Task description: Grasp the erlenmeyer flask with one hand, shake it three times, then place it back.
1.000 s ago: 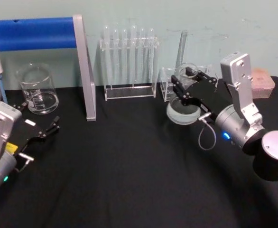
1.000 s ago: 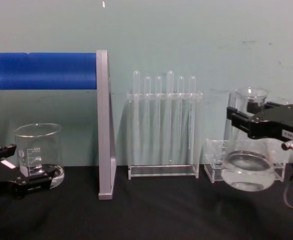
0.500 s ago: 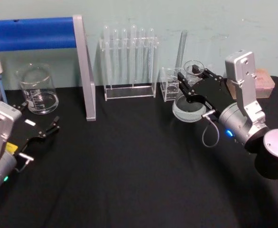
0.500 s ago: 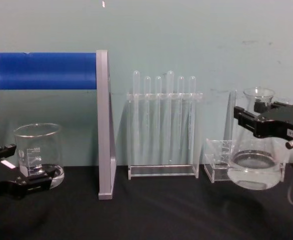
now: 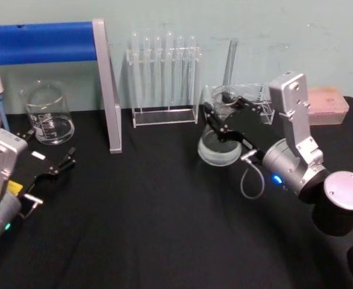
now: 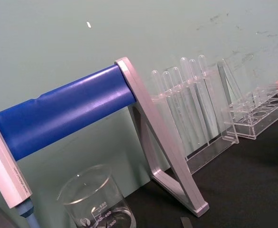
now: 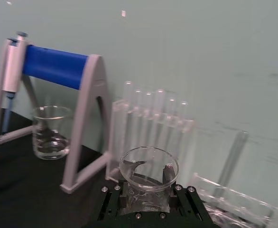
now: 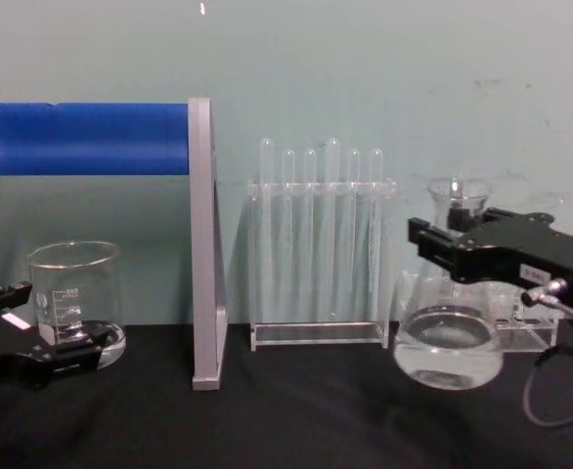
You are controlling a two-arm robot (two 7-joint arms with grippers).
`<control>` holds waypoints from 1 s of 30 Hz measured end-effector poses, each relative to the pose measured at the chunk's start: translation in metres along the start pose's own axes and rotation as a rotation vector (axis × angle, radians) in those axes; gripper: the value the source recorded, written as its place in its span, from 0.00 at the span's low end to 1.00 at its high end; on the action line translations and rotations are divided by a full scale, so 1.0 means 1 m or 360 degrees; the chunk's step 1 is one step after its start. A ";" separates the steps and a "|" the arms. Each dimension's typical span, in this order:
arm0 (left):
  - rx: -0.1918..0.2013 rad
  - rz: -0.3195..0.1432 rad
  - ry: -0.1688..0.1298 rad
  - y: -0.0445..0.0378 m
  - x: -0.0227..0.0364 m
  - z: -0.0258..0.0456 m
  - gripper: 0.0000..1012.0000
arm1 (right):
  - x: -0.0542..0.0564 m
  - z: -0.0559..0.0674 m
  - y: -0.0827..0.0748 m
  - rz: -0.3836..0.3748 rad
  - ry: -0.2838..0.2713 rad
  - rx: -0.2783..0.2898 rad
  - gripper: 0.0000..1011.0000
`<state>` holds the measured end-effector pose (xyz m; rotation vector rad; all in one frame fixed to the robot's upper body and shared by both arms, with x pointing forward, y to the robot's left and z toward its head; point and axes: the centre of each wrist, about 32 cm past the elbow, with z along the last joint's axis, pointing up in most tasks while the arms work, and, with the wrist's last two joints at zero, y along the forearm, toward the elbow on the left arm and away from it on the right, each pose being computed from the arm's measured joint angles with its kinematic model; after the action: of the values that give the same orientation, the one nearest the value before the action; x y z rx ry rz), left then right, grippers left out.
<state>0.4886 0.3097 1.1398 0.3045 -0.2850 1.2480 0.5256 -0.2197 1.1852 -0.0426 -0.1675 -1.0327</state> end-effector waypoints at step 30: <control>0.0000 0.0000 0.0000 0.0000 0.0000 0.0000 0.99 | -0.020 -0.006 -0.001 0.0144 0.0042 -0.0040 0.45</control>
<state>0.4886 0.3097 1.1398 0.3045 -0.2851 1.2479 0.5151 -0.2041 1.1765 -0.0587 -0.1277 -0.9445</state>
